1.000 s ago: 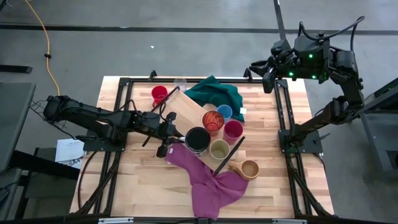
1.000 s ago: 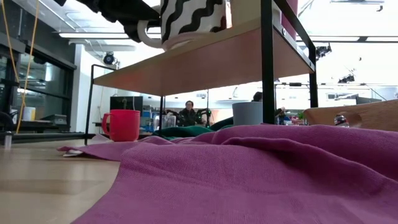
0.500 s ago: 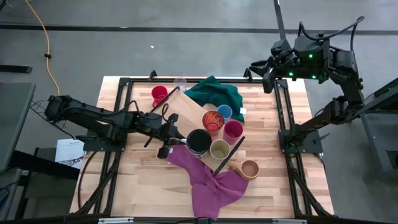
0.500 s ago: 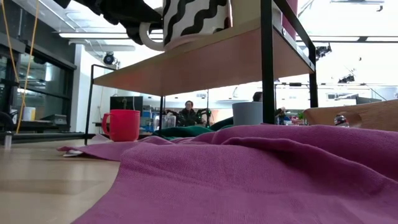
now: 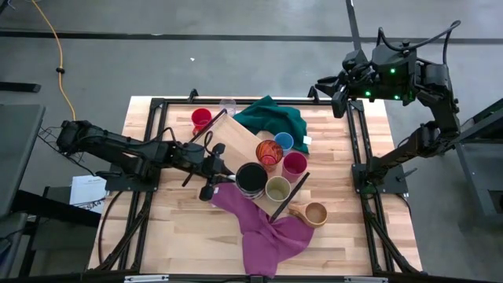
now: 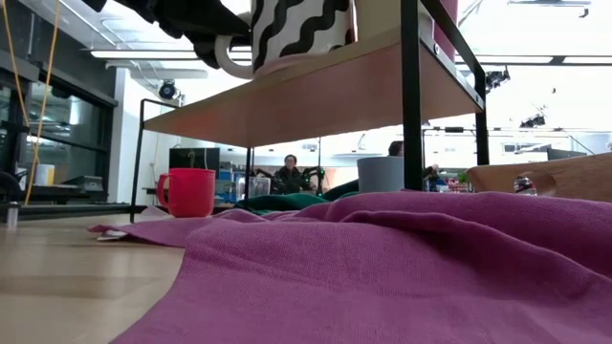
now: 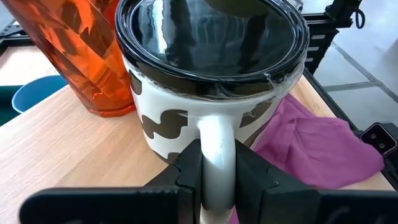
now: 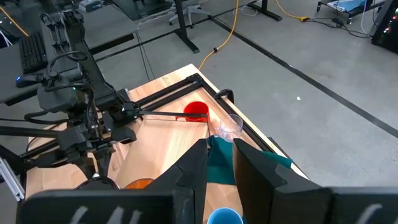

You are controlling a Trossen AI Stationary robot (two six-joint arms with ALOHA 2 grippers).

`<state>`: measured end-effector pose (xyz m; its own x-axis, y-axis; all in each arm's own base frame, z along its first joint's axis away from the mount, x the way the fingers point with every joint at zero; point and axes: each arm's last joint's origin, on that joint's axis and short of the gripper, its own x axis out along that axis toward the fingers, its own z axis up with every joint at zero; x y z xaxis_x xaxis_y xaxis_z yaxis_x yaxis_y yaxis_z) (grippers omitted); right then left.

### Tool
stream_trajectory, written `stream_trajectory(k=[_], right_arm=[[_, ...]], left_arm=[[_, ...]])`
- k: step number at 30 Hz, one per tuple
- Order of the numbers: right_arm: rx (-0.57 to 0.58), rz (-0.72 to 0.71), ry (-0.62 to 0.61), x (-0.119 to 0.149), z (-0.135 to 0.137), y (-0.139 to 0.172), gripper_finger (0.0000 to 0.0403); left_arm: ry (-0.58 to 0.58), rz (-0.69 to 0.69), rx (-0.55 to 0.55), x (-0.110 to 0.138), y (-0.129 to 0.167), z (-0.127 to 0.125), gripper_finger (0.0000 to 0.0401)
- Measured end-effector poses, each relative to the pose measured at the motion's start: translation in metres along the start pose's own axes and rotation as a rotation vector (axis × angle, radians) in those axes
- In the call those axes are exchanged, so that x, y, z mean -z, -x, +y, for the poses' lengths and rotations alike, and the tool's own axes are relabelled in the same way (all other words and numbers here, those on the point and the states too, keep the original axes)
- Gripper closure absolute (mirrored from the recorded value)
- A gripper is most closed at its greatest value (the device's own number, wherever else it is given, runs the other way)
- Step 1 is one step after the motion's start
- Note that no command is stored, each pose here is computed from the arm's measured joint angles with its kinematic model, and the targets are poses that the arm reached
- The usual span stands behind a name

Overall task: Stack small to large cups/mugs on shelf
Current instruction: Put the white mug on the shelf

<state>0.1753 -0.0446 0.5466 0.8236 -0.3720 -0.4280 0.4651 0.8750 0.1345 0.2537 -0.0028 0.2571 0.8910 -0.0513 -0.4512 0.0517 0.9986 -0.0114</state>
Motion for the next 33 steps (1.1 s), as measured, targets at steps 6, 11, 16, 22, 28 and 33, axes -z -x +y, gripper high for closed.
stream_trajectory(k=[6,11,16,22,28,33], right_arm=[[0.000,0.000,0.000,0.0000,0.0000,0.0000,0.0334],[0.000,0.000,0.002,0.0000,0.0000,0.0000,0.0334],[0.000,0.001,0.003,0.0001,0.0000,-0.0001,0.0334],[0.000,0.001,0.003,0.0001,0.0000,-0.0001,0.0334],[0.000,0.001,0.003,0.0001,0.0000,0.0000,0.0334],[0.000,0.001,0.003,0.0001,0.0000,0.0000,0.0334]], left_arm=[[0.004,0.004,-0.005,0.0002,0.0000,0.0001,0.0355],[0.008,0.004,-0.011,0.0003,0.0000,0.0003,0.0355],[0.008,0.004,-0.013,0.0003,0.0000,0.0004,0.0355],[0.008,0.008,-0.016,0.0007,0.0000,0.0004,0.0355],[0.009,0.010,-0.020,0.0009,0.0000,0.0006,0.0354],[0.008,0.012,-0.022,0.0010,0.0000,0.0006,0.0354]])
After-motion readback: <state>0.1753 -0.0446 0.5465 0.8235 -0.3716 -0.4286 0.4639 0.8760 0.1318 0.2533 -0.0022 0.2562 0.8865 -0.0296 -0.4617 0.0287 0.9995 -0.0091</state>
